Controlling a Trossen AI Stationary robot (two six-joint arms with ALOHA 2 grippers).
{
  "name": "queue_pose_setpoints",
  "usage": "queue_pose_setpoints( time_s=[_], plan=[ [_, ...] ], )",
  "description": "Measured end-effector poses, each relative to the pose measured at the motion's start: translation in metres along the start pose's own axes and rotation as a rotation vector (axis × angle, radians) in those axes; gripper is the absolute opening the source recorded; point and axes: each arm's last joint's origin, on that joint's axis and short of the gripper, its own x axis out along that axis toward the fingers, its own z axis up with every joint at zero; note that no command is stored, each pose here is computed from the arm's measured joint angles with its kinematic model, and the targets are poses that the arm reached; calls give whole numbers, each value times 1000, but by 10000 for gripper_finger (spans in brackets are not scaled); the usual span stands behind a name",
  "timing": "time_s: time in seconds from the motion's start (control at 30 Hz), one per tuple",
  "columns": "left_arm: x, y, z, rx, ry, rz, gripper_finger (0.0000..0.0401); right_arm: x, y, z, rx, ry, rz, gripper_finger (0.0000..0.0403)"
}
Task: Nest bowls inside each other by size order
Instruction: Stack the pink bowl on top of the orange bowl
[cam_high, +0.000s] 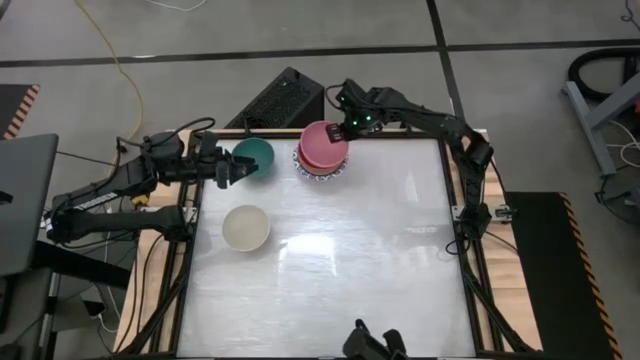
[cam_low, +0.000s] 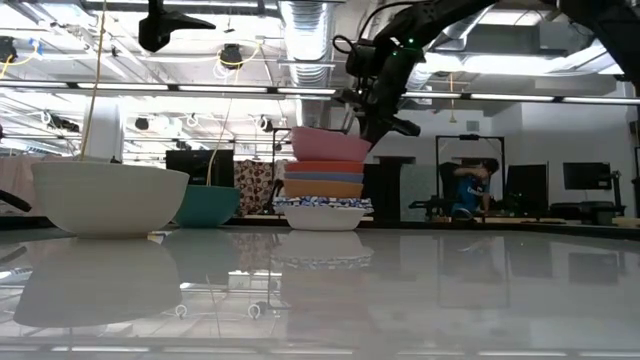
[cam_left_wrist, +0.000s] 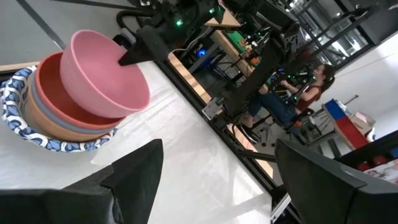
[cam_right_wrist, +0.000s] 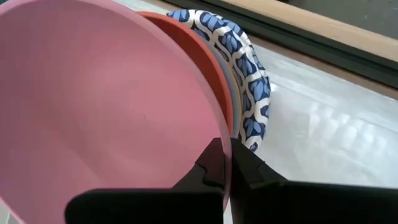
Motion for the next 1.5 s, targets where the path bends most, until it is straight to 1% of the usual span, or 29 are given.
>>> queue_pose_setpoints(
  time_s=[0.1, 0.17, 0.4, 0.53, 0.73, 0.9, 1.0, 1.1, 1.23, 1.33, 1.43, 1.5],
  plan=[
    [0, 0, 0, -2, -2, 3, 297, 0, 0, 1, 0, -1, 3, 19],
    [0, 0, 0, -2, -3, 4, 297, 0, 0, 1, -1, -10, 8, 32],
    [0, 0, 0, 21, -11, 14, 297, 0, 1, 1, -11, -10, 14, 97],
    [0, 1, 0, 20, -12, 27, 297, 0, 1, 2, -26, -15, 16, 128],
    [-1, 9, -6, 13, 25, 128, 297, -2, 2, 8, -55, -71, 38, 158],
    [-2, 15, -12, 10, 67, 216, 297, -18, 4, 9, -70, -125, 57, 160],
    [-2, 17, -13, 9, 84, 233, 297, -28, 5, 8, -98, -145, 62, 153],
    [-3, 17, -13, 9, 84, 237, 297, -31, 9, 5, -115, -148, 71, 146],
    [-3, 17, -13, 15, 76, 248, 297, -29, 18, -3, -173, -125, 78, 137],
    [-3, 18, -13, 34, 77, 252, 297, -18, 20, -11, -193, -104, 75, 133],
    [-3, 18, -13, 37, 70, 263, 297, -5, 14, -19, -187, -53, 36, 132],
    [-3, 18, -13, 37, 69, 265, 297, 1, 10, -21, -184, -46, 24, 132]
  ],
)
